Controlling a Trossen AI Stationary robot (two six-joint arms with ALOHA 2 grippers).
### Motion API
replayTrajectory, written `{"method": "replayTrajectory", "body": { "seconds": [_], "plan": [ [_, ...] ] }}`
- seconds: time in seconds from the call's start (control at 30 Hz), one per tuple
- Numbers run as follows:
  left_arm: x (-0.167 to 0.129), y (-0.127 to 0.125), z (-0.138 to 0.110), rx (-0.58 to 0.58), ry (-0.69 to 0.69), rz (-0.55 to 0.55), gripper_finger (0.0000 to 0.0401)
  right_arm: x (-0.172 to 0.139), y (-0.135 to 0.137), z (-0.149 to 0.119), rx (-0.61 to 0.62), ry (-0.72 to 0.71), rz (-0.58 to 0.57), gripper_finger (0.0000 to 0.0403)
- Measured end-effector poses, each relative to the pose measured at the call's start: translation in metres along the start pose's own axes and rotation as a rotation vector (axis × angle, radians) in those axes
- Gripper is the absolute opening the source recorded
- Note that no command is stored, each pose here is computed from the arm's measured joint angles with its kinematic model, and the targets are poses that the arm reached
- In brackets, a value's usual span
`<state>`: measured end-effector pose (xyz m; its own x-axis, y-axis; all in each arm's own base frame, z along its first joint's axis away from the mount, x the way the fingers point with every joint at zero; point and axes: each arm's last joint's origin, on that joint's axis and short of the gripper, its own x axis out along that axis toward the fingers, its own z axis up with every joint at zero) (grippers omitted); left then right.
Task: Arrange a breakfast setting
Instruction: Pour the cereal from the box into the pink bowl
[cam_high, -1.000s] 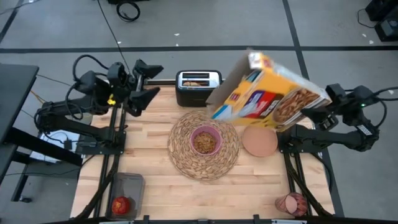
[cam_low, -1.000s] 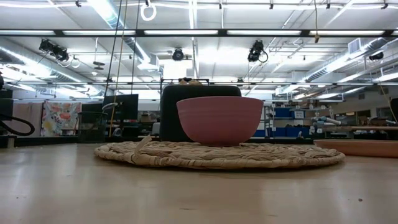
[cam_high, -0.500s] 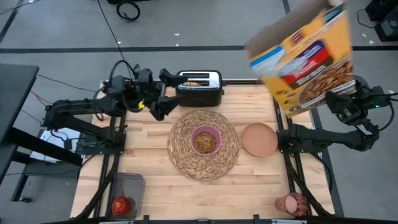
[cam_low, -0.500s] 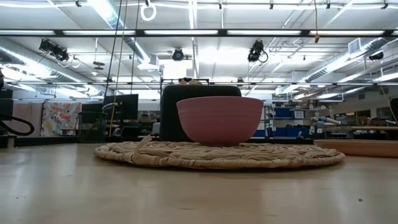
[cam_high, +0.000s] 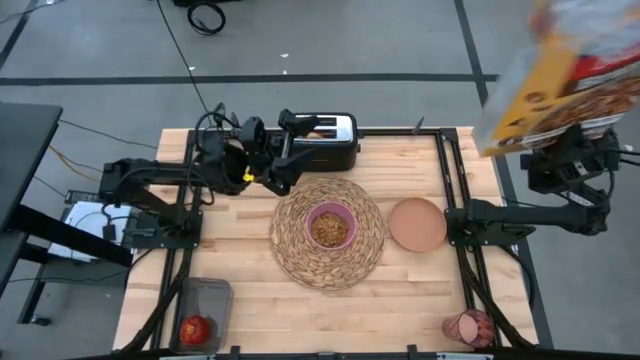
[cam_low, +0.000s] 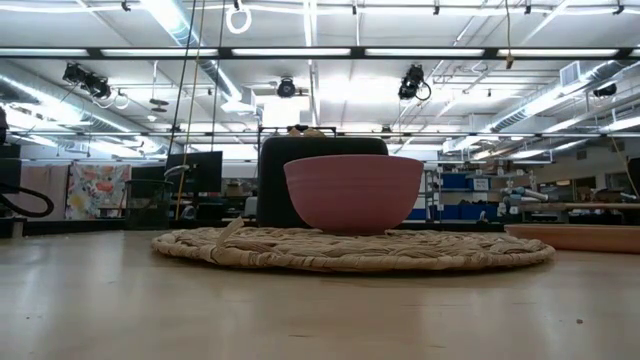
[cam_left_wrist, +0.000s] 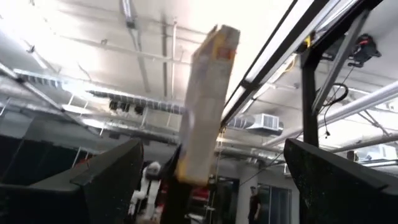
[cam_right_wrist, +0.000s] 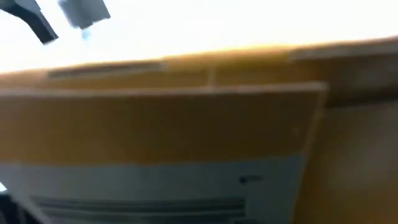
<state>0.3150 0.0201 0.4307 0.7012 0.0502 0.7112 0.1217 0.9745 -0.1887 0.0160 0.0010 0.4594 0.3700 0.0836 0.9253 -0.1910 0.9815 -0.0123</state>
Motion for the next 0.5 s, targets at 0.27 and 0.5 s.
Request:
{"method": "replayTrajectory", "body": {
  "seconds": [0.27, 0.5],
  "plan": [
    [0.000, 0.002, -0.007, -0.012, 0.050, 0.006, 0.0394, 0.014, -0.009, -0.016, -0.044, -0.162, 0.096, 0.0245],
    [0.029, 0.000, 0.007, 0.042, 0.210, 0.124, 0.0394, 0.024, -0.027, -0.049, -0.044, -0.130, 0.055, 0.0245]
  ]
}}
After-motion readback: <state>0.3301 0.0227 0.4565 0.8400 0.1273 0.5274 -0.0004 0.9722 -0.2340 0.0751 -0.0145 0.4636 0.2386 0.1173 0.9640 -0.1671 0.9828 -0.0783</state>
